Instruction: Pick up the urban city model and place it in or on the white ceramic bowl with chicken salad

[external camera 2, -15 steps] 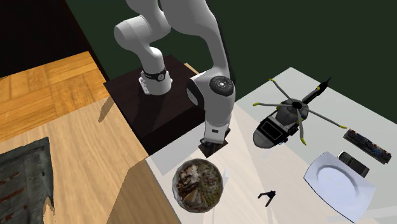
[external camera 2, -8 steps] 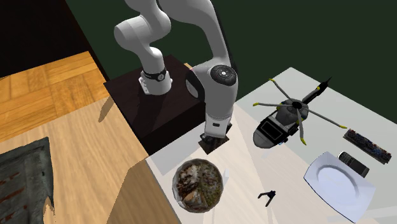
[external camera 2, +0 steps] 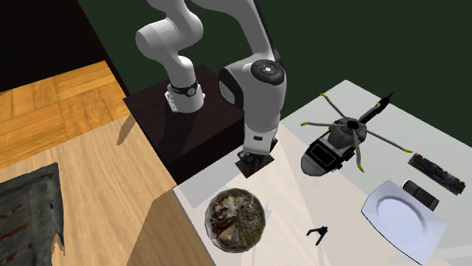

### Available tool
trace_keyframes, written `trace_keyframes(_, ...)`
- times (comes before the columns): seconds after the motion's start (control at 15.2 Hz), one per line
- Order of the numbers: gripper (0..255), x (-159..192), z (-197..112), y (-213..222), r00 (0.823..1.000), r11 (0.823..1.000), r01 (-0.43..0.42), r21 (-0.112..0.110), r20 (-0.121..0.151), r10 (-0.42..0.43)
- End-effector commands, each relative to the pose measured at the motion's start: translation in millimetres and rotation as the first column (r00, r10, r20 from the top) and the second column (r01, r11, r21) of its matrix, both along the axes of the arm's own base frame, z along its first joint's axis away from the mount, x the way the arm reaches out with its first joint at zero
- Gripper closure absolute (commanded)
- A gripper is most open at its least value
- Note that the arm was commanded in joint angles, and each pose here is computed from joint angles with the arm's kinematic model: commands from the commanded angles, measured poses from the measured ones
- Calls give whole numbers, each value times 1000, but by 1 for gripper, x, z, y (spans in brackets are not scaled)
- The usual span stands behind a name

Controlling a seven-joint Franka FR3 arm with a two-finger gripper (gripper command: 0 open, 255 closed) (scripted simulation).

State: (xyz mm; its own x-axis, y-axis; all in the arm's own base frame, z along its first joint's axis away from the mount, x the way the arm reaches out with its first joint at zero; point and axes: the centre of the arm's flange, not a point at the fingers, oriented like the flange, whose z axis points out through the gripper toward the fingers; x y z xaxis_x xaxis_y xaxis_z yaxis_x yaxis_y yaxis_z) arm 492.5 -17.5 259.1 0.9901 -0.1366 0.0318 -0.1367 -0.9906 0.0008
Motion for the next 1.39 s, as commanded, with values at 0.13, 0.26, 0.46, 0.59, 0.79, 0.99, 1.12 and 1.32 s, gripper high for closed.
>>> trace_keyframes(0.13,255,0,21,1,1000,1000,0,0,-1,0)
trace_keyframes(0.26,255,0,31,1,1000,1000,0,0,-1,0)
trace_keyframes(0.46,255,0,47,1,1000,1000,0,0,-1,0)
trace_keyframes(0.59,255,6,51,-11,1000,1000,0,0,-1,0)
trace_keyframes(0.79,255,25,55,-45,1000,1000,0,0,-1,0)
trace_keyframes(0.99,255,44,59,-80,1000,1000,0,0,-1,0)
trace_keyframes(1.12,255,57,62,-103,1000,1000,0,0,-1,0)
trace_keyframes(1.32,255,75,66,-138,1000,1000,0,0,-1,0)
